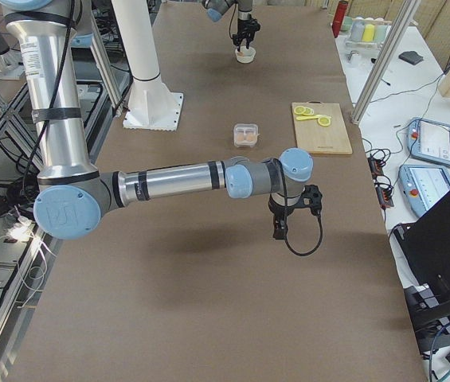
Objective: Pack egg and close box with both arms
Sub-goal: 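Lower the left gripper into the white bowl and grasp the brown egg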
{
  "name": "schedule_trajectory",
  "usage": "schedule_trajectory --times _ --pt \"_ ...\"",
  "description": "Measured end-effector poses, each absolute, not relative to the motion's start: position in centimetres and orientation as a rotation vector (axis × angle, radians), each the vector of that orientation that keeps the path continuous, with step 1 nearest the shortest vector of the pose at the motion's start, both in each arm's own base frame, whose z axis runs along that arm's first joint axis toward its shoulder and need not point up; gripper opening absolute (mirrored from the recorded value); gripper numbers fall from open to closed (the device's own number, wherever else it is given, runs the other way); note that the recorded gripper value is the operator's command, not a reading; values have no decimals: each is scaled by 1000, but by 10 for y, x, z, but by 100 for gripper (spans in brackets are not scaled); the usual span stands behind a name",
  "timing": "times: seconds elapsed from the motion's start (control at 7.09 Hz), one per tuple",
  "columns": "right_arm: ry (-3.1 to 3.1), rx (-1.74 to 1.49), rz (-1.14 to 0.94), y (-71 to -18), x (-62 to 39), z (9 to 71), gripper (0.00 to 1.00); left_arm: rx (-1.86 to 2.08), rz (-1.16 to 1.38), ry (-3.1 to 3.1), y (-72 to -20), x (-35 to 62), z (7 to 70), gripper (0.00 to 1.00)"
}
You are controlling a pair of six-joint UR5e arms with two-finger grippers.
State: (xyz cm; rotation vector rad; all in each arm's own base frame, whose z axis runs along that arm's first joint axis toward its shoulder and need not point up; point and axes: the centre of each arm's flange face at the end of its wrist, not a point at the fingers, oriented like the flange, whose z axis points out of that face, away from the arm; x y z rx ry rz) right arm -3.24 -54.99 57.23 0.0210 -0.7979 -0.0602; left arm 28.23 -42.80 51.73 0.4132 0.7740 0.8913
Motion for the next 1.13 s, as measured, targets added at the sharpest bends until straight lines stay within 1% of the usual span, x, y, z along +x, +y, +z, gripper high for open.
schedule_trajectory --times 0.99,1.13 --pt "-800 24 -61 -550 -33 570 100 390 908 775 -427 297 524 65" --pt "-800 25 -61 -551 -33 570 100 388 908 775 -428 299 525 42"
